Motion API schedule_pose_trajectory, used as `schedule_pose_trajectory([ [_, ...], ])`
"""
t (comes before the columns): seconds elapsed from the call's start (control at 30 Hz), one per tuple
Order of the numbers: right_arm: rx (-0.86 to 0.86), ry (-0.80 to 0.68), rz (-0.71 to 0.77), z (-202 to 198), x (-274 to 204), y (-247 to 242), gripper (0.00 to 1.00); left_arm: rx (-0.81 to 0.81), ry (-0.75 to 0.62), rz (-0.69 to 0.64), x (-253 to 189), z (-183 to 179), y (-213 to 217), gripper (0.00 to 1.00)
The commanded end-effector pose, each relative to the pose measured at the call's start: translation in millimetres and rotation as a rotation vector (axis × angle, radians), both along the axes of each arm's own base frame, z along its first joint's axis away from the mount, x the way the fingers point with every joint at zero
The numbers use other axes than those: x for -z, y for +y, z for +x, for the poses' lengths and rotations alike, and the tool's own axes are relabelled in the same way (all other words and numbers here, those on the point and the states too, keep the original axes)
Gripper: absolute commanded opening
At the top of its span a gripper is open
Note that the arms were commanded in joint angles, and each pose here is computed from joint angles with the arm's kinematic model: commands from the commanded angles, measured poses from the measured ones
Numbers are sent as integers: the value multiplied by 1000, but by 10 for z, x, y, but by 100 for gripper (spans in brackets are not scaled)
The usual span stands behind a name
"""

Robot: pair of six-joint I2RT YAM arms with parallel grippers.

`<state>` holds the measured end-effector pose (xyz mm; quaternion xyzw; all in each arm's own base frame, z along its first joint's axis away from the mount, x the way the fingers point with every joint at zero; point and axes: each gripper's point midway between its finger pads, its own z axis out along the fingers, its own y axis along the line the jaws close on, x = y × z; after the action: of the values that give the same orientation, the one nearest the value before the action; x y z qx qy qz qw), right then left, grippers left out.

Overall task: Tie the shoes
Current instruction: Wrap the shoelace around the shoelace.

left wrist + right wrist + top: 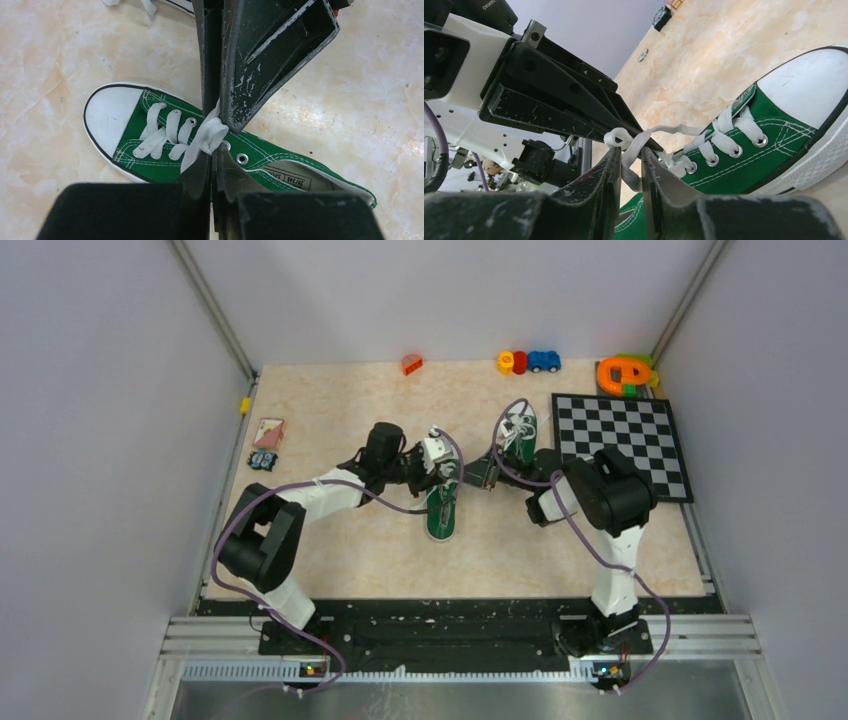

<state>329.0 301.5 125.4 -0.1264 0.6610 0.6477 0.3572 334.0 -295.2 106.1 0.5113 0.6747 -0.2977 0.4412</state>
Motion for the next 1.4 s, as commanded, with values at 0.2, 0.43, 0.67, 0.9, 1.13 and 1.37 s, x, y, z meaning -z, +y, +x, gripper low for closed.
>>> schedule_pose_trajectory([
  [0.2,-20,-71,19,-39,-61,33,36,15,-33,-50,-195,96,-87,0],
  [0.43,-17,-74,19,-22,-72,56,40,28,-22,-56,-206,91,-107,0],
  [0.67,-6,-70,22,13,-101,87,41,45,-6,-57,-181,78,-147,0],
  [0.9,20,-46,13,74,-112,115,41,55,-8,-56,-179,71,-170,0],
  [1.13,53,-39,30,116,-167,112,39,65,-9,-50,-160,55,-186,0],
  [1.37,76,-40,50,136,-237,98,38,69,-7,-49,-151,57,-192,0],
])
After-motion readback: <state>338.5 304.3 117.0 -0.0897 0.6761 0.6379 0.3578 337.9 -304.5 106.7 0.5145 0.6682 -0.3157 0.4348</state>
